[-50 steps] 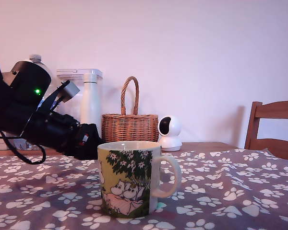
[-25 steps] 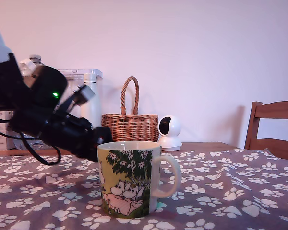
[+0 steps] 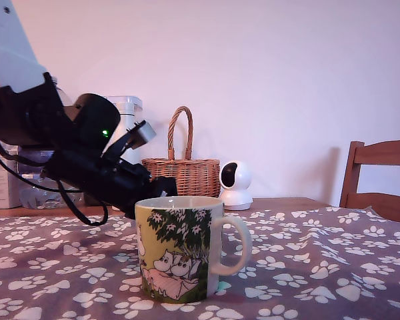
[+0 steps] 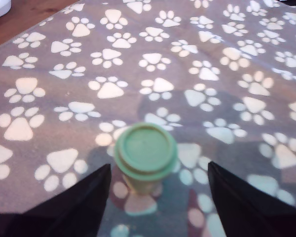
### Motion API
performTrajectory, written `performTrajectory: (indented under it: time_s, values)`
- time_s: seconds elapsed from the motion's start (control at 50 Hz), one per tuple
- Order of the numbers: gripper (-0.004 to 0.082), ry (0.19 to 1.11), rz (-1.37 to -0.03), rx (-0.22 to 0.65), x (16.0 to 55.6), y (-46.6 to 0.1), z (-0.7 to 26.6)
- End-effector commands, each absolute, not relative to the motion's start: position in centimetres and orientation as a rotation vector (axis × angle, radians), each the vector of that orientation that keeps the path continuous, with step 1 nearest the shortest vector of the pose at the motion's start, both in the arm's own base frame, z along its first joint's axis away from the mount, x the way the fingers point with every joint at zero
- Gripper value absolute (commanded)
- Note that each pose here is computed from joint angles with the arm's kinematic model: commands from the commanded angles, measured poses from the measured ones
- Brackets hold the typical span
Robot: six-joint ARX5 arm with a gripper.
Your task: Pick up the coffee capsules from the table one by one and drop them inside the nearest coffee cup
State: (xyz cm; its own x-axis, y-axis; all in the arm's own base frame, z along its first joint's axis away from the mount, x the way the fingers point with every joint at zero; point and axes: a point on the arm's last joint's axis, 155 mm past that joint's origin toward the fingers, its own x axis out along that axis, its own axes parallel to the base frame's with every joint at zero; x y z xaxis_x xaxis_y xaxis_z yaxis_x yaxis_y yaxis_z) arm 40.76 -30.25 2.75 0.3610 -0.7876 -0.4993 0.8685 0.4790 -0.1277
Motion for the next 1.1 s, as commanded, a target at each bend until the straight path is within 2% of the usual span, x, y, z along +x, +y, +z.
performTrajectory:
  time_s: [0.0, 0.42, 0.66, 0.74, 0.92, 1.08]
  values:
    - [0.0571, 0.584, -1.081, 0.164, 40.4, -30.7, 1.2]
    - [0.0571, 0.619, -1.091, 0.162, 41.0, -31.8, 0.9]
    - [0.0558, 0.61, -1.078, 0.191, 41.3, -31.6, 0.8]
    - [0.049, 0.611, -1.076, 0.196, 41.3, -31.6, 0.7]
    - [0.0249, 0.607, -1.085, 0.219, 41.2, -31.5, 0.4]
    - [0.0187, 0.605, -1.093, 0.239, 41.1, -31.4, 0.2]
